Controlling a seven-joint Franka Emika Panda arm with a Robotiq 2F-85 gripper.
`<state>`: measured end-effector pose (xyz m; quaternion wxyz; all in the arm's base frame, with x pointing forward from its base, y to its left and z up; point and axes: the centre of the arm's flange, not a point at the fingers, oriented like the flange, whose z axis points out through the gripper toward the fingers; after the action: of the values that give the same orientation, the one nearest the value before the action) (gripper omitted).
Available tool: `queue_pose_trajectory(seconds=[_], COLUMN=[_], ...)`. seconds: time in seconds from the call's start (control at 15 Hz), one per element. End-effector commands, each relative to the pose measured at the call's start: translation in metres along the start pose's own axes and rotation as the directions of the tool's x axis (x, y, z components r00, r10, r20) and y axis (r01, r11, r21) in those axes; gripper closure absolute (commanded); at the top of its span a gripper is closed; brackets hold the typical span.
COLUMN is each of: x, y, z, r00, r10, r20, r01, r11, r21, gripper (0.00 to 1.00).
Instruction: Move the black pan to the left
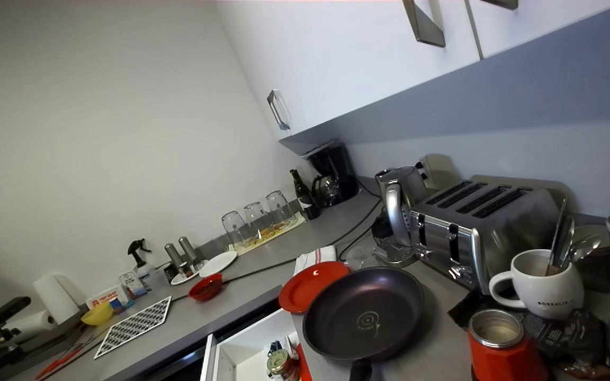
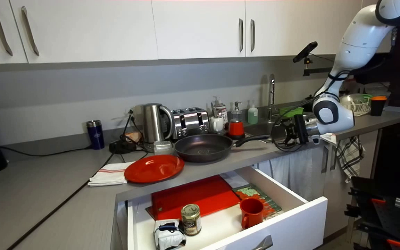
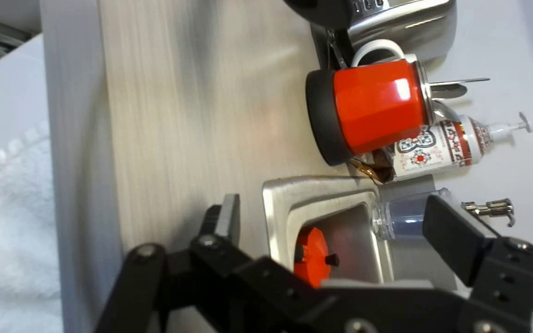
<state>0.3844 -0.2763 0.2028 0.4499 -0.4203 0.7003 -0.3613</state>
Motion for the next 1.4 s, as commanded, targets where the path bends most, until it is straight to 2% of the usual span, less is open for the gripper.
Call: queue_pose_trajectory(seconds=[0.0, 0.13, 0.33, 0.47, 0.53, 0.73, 0.87, 1.07, 1.33], x=[-0.019, -0.034, -0.053, -0.068, -0.077, -0.11, -0.141, -0.188, -0.238], y=[-0.033, -0.05, -0.071, -0.085, -0.093, -0.109, -0.113, -0.114, -0.105], z=[-0.037, -0.051, -0.077, -0.098, -0.109, -0.133, -0.146, -0.162, -0.161], r00=[0.991, 0.969, 0.931, 0.898, 0.87, 0.772, 0.695, 0.553, 0.362], r10=[-0.135, -0.241, -0.362, -0.438, -0.49, -0.62, -0.689, -0.784, -0.838], r20=[0.013, 0.046, 0.044, 0.042, 0.051, 0.14, 0.206, 0.282, 0.408], r01=[0.134, 0.24, 0.36, 0.434, 0.485, 0.619, 0.699, 0.818, 0.921], r11=[0.99, 0.97, 0.931, 0.898, 0.87, 0.783, 0.714, 0.575, 0.389], r21=[0.038, 0.043, 0.058, 0.075, 0.083, 0.056, 0.03, -0.003, -0.018], gripper=[0.0, 0.0, 0.0, 0.0, 0.0, 0.0, 0.0, 0.0, 0.0])
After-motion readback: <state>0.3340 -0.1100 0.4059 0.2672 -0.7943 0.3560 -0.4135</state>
